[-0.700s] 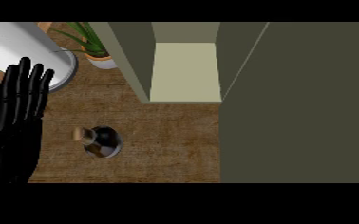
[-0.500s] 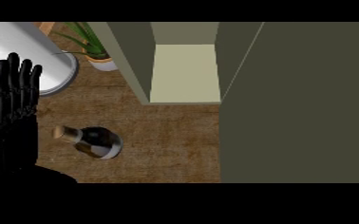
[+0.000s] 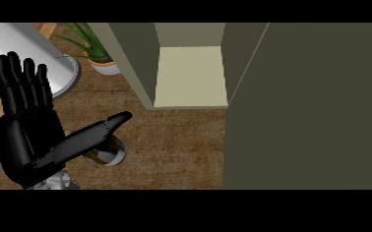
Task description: Pick up the wine, place it into the cabinet and close the cabinet
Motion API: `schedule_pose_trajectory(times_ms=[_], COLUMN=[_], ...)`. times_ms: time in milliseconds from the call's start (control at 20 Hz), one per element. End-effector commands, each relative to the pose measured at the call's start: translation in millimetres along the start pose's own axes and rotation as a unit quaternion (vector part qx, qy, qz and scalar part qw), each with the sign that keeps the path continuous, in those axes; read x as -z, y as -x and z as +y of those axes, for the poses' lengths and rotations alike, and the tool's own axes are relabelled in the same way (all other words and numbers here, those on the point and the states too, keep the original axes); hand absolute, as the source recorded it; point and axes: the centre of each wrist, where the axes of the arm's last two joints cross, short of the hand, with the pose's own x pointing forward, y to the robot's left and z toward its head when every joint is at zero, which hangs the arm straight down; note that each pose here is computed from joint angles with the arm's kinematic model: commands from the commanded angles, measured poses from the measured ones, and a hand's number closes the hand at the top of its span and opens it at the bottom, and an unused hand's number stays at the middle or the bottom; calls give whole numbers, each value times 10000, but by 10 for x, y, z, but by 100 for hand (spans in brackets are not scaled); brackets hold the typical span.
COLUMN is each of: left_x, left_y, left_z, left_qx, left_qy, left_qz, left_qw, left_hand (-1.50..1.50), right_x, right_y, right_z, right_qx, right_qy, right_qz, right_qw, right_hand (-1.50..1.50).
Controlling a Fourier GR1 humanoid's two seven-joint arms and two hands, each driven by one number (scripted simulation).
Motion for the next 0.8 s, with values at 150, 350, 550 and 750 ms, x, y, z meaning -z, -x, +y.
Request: schedule_pose_trajectory(times_ms=[150, 350, 550, 750], left_x=[-59, -66, -102, -241], left_y=[-28, -107, 13, -188], left_z=[-451, -613, -507, -612], left_qx=[-196, -213, -242, -227], left_qy=[-250, -237, -224, -256], left_qz=[92, 137, 242, 241], left_qw=[9995, 9994, 9992, 9991], left_hand=[-150, -150, -150, -150], right_x=[-35, -107, 22, -146], right_y=[-149, -200, -319, -321], right_z=[69, 53, 105, 35], right_qx=[199, 170, 168, 127], right_qy=[-153, -92, -176, -104], right_qz=[221, 106, 122, 223], right_qw=[9994, 9998, 9996, 9996], right_hand=[-150, -150, -150, -150])
